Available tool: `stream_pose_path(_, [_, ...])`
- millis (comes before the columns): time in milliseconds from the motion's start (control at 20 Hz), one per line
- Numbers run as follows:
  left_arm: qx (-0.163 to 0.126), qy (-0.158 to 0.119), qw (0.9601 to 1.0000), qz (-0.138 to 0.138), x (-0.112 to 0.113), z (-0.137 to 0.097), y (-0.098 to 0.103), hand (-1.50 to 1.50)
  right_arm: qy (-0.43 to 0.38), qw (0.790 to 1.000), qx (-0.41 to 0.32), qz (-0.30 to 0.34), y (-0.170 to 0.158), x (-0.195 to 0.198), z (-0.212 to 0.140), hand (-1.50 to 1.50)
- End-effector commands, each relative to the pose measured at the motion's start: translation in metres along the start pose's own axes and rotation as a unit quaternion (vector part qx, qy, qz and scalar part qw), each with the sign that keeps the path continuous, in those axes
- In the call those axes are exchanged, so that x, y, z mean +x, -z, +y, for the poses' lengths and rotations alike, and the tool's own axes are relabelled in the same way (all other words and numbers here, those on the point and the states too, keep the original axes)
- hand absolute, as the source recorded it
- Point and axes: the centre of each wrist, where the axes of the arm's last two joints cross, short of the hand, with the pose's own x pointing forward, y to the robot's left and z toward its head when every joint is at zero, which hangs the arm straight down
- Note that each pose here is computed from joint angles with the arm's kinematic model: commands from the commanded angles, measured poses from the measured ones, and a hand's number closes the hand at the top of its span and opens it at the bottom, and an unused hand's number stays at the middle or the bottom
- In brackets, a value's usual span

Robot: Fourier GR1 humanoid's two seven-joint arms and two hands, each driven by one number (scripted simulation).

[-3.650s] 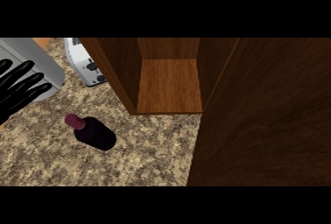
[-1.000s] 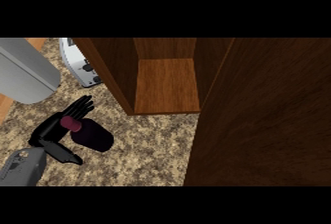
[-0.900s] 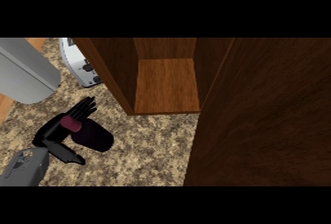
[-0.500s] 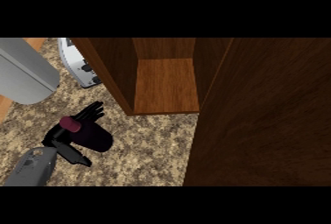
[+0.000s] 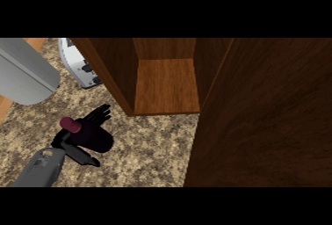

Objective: Pick up the wine, place it into the cabinet and close the cabinet

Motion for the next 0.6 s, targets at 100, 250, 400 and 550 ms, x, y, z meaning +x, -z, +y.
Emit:
stream_pose_path(100, [-0.036, -0.074, 0.9940, -0.072, -0.002, 0.011, -0.009, 1.50, 0.001, 0.999, -0.008, -0.041, -0.020, 0.025, -0.007, -1.50])
stream_pose_path(250, [-0.049, -0.079, 0.9935, -0.066, -0.015, -0.011, 0.006, 1.50, 0.008, 0.999, -0.006, -0.035, -0.020, 0.026, -0.003, -1.50])
stream_pose_path(400, [-0.048, -0.068, 0.9930, -0.083, -0.007, -0.002, 0.002, 1.50, -0.010, 1.000, 0.000, -0.024, -0.024, 0.019, -0.004, -1.50])
stream_pose_path(550, [-0.039, -0.057, 0.9927, -0.099, -0.015, -0.008, -0.002, 1.50, -0.002, 1.000, -0.007, -0.028, -0.022, 0.018, 0.000, -1.50])
